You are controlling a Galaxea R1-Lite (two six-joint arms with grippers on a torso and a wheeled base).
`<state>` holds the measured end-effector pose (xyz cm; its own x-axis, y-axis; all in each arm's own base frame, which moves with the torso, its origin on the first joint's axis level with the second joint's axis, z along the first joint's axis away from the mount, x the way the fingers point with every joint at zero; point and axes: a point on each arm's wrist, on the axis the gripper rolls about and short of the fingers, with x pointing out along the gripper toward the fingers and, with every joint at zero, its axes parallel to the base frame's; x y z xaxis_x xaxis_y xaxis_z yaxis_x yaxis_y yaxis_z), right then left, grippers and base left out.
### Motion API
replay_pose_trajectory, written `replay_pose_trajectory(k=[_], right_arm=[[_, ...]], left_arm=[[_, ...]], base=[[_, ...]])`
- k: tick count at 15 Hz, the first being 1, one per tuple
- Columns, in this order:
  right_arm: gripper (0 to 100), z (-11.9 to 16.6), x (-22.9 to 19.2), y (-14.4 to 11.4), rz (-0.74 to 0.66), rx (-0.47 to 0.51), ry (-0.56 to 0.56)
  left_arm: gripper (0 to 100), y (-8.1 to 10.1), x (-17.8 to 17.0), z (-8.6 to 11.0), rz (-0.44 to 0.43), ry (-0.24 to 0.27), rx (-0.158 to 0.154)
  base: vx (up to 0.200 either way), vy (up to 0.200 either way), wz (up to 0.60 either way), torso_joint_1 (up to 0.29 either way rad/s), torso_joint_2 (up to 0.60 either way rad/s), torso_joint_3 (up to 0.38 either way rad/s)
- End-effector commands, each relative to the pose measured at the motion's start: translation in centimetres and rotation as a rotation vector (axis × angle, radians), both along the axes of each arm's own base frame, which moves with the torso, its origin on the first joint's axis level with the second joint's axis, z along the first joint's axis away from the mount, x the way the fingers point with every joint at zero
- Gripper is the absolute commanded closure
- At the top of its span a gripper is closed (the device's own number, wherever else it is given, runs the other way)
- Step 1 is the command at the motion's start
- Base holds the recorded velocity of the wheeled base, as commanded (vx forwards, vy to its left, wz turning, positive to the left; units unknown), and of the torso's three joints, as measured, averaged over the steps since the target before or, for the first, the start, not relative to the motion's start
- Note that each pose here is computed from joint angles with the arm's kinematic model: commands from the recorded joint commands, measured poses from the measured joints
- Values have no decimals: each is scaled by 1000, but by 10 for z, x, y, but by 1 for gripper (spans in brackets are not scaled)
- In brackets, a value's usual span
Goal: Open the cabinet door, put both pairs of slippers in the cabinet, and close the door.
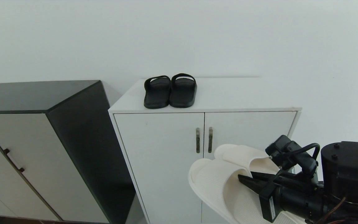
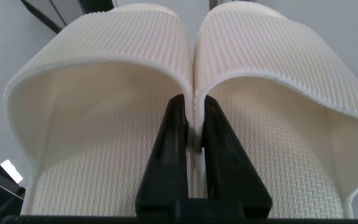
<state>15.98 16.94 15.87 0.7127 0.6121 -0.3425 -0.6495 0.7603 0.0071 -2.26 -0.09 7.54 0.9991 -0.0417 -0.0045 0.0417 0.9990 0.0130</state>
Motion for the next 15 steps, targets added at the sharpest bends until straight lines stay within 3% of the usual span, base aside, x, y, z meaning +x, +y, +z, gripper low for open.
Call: replay_pose_trajectory(k=[1,6,10,15], right_arm=[[100,-2,1,1,2,-6,4],[100,-5,0,0,4,-20,10],[100,-8,-3,-2,9,-30,13],[100,-9,-3,-1,23,-15,5]], left_arm=[[0,0,0,0,0,0,1],[0,0,0,0,0,-2,4],[0,0,0,0,-6,0,37],[0,0,0,0,-8,2,33]], base=[[0,0,0,-178,491,325],[0,0,0,-149,479,329],[0,0,0,-107,453,347],[0,0,0,-46,414,350]])
